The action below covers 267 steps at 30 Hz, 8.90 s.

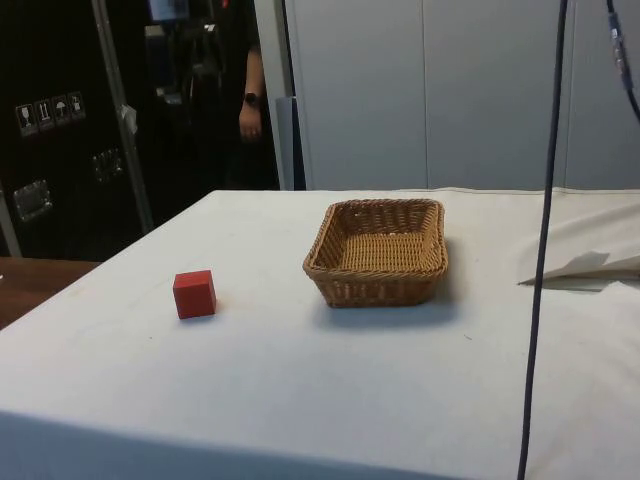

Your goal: Pick up the cube and place it into the basket.

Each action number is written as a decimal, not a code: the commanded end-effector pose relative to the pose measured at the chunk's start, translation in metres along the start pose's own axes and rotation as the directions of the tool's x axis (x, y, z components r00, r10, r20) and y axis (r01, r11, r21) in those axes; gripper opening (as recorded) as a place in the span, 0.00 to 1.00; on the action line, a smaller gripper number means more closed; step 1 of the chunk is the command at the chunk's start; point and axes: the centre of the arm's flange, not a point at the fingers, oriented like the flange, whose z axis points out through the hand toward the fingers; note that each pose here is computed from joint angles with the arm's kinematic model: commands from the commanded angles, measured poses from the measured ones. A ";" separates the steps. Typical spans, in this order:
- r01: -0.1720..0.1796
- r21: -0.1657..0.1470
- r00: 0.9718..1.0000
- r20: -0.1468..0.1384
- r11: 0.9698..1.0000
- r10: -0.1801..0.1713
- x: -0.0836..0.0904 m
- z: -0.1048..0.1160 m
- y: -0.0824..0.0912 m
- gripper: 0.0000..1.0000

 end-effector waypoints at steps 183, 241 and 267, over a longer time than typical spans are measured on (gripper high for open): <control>0.369 -0.002 0.924 -0.106 0.929 -0.368 -0.052 0.129 -0.004 0.00; 0.351 -0.031 0.930 -0.107 0.936 -0.352 -0.199 0.119 0.094 0.00; 0.343 -0.048 0.929 -0.130 0.938 -0.347 -0.213 0.167 0.116 0.00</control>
